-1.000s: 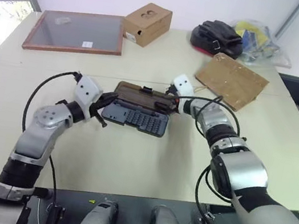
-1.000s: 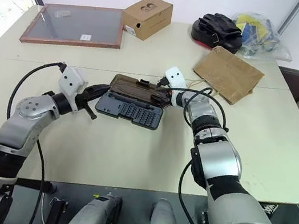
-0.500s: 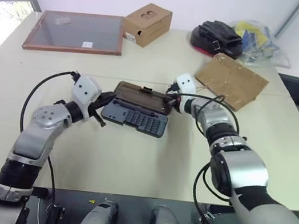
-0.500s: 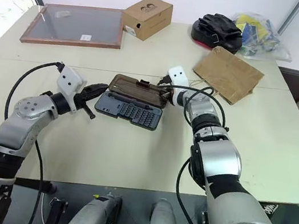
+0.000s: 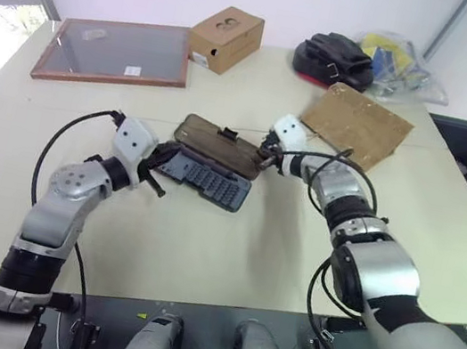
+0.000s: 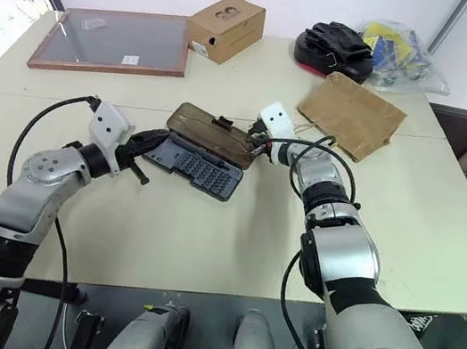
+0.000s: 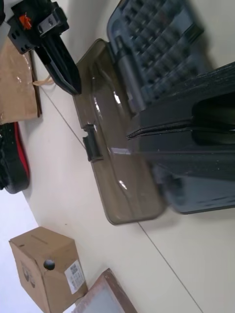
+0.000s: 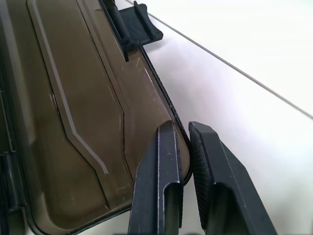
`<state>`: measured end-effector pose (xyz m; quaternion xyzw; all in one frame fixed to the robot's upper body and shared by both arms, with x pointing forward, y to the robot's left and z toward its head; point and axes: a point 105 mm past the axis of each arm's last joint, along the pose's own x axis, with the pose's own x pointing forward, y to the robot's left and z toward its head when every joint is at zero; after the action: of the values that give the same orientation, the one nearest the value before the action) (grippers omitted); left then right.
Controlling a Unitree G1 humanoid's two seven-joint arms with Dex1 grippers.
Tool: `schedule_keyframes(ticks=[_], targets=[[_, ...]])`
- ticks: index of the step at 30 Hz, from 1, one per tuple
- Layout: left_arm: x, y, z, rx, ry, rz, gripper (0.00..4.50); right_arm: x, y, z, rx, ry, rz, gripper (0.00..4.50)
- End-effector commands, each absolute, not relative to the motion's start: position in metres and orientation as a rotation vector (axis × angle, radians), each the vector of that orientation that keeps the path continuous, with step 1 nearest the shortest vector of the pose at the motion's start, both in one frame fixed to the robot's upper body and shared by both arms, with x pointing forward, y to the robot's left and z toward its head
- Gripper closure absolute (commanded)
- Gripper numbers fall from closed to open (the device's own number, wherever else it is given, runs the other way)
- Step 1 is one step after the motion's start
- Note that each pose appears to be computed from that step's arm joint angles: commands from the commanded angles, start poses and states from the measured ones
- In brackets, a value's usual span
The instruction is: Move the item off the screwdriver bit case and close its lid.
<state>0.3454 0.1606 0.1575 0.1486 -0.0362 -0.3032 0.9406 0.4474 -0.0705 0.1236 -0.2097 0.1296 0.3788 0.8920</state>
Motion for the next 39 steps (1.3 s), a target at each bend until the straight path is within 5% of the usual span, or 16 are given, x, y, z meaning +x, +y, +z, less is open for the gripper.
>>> schedule_keyframes(ticks=[1, 12, 32, 39], targets=[[0.346, 0.167, 0.176, 0.331, -0.136, -0.596, 4.5, 0.432, -0.04, 0.128, -0.491, 0.204, 0.956, 4.49], [0.351, 0.171, 0.185, 0.315, -0.15, -0.59, 4.5, 0.405, -0.02, 0.135, -0.741, 0.092, 1.125, 4.49], [0.35, 0.17, 0.183, 0.321, -0.145, -0.594, 4.5, 0.412, -0.028, 0.126, -0.803, 0.14, 1.079, 4.49], [0.349, 0.167, 0.181, 0.318, -0.137, -0.616, 4.5, 0.413, -0.029, 0.132, -0.778, 0.144, 1.07, 1.38]])
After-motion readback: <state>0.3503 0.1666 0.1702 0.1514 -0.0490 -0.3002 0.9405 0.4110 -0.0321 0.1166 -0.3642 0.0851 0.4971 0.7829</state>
